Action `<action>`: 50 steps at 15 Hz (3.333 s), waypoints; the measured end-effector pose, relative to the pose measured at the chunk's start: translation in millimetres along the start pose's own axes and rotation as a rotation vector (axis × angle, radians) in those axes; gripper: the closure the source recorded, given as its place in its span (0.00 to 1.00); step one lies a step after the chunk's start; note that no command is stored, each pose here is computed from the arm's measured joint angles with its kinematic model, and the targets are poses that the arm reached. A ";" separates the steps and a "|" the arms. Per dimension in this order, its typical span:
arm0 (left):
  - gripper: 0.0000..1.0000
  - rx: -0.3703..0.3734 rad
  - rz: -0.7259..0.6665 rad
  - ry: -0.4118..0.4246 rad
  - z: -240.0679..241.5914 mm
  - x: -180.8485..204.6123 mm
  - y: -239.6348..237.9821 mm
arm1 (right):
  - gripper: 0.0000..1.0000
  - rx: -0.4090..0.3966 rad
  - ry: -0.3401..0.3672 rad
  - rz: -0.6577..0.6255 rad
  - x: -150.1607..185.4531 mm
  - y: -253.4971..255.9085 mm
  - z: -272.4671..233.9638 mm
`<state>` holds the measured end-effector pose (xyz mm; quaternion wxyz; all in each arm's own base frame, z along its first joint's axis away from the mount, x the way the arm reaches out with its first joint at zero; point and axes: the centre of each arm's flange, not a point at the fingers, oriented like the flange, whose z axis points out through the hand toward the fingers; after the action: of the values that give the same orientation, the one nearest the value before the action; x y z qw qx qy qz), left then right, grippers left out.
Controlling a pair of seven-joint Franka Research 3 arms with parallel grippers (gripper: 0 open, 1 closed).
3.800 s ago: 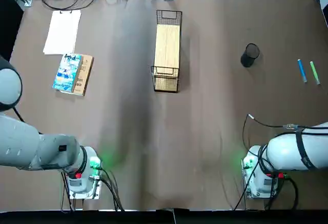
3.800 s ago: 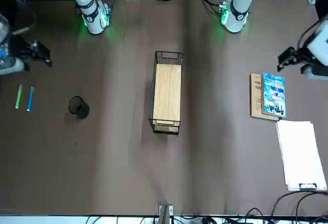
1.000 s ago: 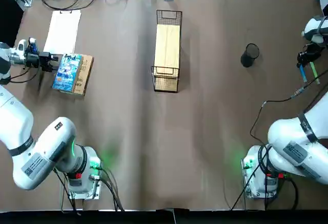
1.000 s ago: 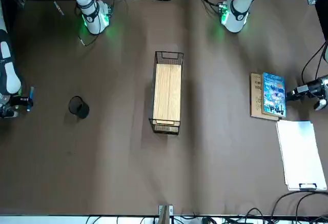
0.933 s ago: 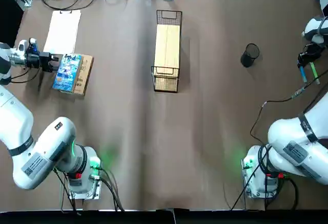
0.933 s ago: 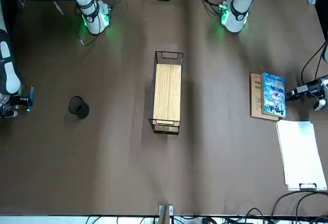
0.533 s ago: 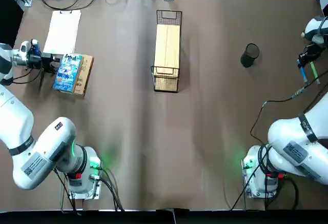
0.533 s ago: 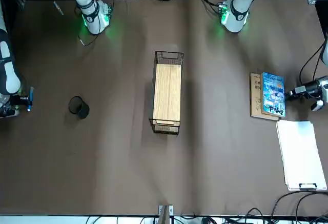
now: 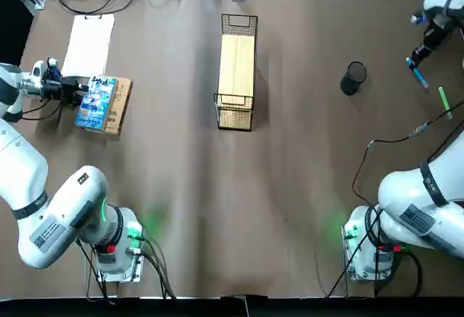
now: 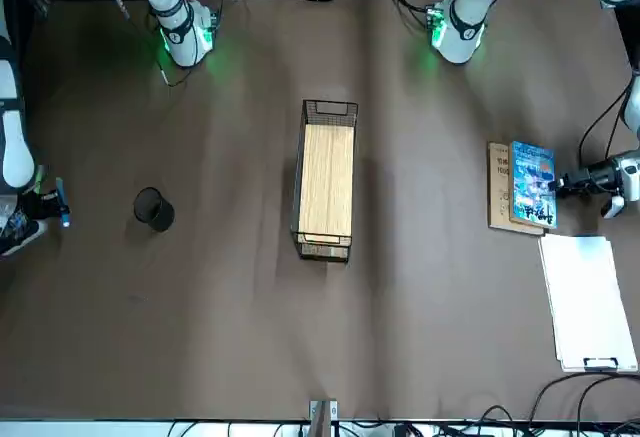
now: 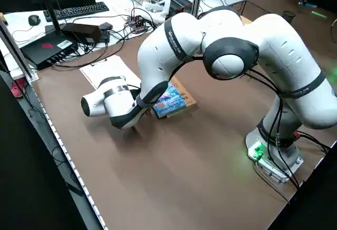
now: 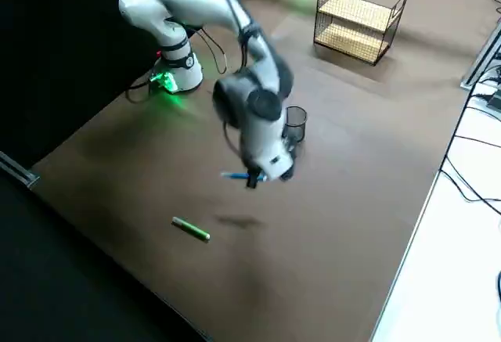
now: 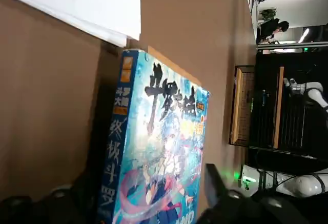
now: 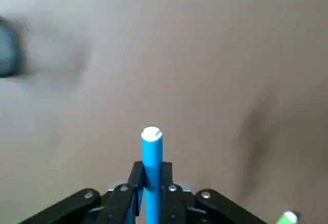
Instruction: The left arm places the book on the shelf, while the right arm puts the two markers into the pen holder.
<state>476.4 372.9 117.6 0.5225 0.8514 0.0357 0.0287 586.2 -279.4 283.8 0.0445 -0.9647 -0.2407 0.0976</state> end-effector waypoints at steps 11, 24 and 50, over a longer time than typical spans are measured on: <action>0.79 0.013 -0.025 0.012 -17.6 10.2 14.5 | 0.83 0.329 0.207 -0.220 18.6 -48.7 -24.8; 0.80 -0.410 0.014 -0.274 64.5 88.2 257.4 | 0.83 0.527 0.568 -0.607 34.8 -52.2 -30.4; 0.80 -0.332 -0.071 -0.127 411.9 38.2 345.9 | 0.47 0.828 1.094 -0.699 45.9 -58.1 83.0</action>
<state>560.5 -145.4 240.2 0.6577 0.7518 0.0273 -0.0380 582.0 -203.3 202.7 0.5430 -0.6481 -0.4190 -0.3310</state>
